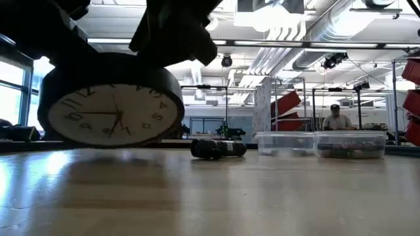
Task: Insert battery
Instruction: Move the black wall clock to the middle left of the table
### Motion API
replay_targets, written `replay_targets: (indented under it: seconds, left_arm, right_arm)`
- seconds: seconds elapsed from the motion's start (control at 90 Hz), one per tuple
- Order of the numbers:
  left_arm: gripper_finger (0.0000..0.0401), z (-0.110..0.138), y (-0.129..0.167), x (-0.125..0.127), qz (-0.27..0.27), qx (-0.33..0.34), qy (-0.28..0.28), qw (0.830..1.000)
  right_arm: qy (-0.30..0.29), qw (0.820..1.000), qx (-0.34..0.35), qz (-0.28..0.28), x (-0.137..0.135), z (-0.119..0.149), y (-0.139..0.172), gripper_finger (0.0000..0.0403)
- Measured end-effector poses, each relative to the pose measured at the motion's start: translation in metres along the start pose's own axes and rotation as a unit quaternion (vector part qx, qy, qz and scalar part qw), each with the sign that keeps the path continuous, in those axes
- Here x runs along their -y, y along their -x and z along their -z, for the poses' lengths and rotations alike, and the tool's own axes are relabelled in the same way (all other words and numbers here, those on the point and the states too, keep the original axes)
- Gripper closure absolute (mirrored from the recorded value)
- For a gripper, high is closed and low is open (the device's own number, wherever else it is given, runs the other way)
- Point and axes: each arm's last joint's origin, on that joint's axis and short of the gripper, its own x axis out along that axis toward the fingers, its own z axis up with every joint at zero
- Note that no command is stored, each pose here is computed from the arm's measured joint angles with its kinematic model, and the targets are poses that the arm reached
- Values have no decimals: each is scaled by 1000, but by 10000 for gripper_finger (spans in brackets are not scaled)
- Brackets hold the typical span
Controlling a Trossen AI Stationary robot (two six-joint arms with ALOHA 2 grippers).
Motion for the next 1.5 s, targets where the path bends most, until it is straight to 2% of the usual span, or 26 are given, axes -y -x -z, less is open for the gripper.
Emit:
replay_targets:
  seconds: [0.133, 0.333, 0.433, 0.644, 0.778, 1.011, 1.133, 1.278, 1.5]
  left_arm:
    - [401, -2, 0, 1, 12, 7, 5, 1000]
    - [401, -5, 0, 4, 37, 15, 0, 999]
    - [401, -5, 0, 4, 34, 16, -7, 999]
    - [398, -7, 1, 3, 26, 24, -12, 999]
    - [383, -11, 5, 3, 32, 30, -31, 999]
    - [307, -23, 38, -1, 27, 62, -104, 992]
    - [276, -25, 57, -6, 13, 70, -109, 991]
    - [266, -26, 75, -8, 13, 83, -110, 990]
    - [265, -21, 88, -5, -41, 98, -136, 985]
  right_arm:
    - [0, 1000, -18, -5, 3, 10, -16, 133]
    - [-38, 999, -21, 14, 7, 13, -25, 142]
    - [-47, 999, -15, 9, 8, 13, -27, 168]
    - [-51, 998, -23, 21, 6, 13, -25, 254]
    - [-68, 997, -17, 25, 6, 11, -24, 255]
    - [-119, 991, -1, 65, 12, 3, -20, 273]
    - [-125, 987, -9, 95, 22, -3, -15, 273]
    - [-133, 985, -14, 109, 39, -7, -3, 273]
    - [-202, 977, -35, 63, 52, -2, 12, 273]
